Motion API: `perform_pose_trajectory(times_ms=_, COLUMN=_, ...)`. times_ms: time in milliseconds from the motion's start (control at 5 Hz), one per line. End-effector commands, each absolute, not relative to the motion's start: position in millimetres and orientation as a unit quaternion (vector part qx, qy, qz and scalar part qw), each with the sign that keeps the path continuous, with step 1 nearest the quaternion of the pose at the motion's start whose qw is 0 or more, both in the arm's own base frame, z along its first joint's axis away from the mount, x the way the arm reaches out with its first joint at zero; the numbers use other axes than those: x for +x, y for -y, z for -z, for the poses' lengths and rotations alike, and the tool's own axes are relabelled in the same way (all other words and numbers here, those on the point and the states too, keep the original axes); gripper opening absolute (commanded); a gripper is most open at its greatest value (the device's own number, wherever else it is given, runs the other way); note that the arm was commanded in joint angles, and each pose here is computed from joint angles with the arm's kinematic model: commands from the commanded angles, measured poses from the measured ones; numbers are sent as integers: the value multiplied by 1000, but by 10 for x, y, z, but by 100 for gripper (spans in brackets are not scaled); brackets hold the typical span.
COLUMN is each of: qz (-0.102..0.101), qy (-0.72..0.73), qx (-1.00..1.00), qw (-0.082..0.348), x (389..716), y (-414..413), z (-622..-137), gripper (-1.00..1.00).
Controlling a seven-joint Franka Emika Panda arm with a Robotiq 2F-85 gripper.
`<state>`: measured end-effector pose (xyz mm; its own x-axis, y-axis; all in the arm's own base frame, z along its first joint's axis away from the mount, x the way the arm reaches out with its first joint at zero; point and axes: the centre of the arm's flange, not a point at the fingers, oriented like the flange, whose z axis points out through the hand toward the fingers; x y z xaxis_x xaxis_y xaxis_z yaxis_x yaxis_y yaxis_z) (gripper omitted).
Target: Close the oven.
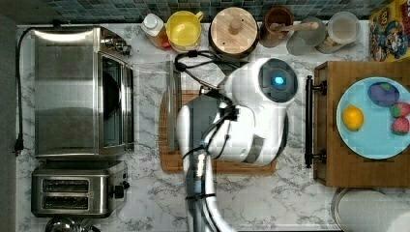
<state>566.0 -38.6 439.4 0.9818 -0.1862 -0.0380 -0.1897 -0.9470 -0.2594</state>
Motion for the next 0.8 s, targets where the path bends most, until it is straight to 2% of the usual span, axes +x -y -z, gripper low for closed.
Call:
perform_pose_trajectory(times_ms=200, qz=-41, qy=9, qx=-969, qw=243, x=5597, y=653, z=-3662, gripper=-100)
perform_pose_trajectory(times_ms=600, qz=-23, qy=78, qx=-944, qw=321, x=5613, y=359, z=-3327, gripper=-100)
perform_pose_trajectory(times_ms=800, qz=9, qy=75, qx=-937, qw=341, x=5663, y=269, z=-3268, gripper=-100)
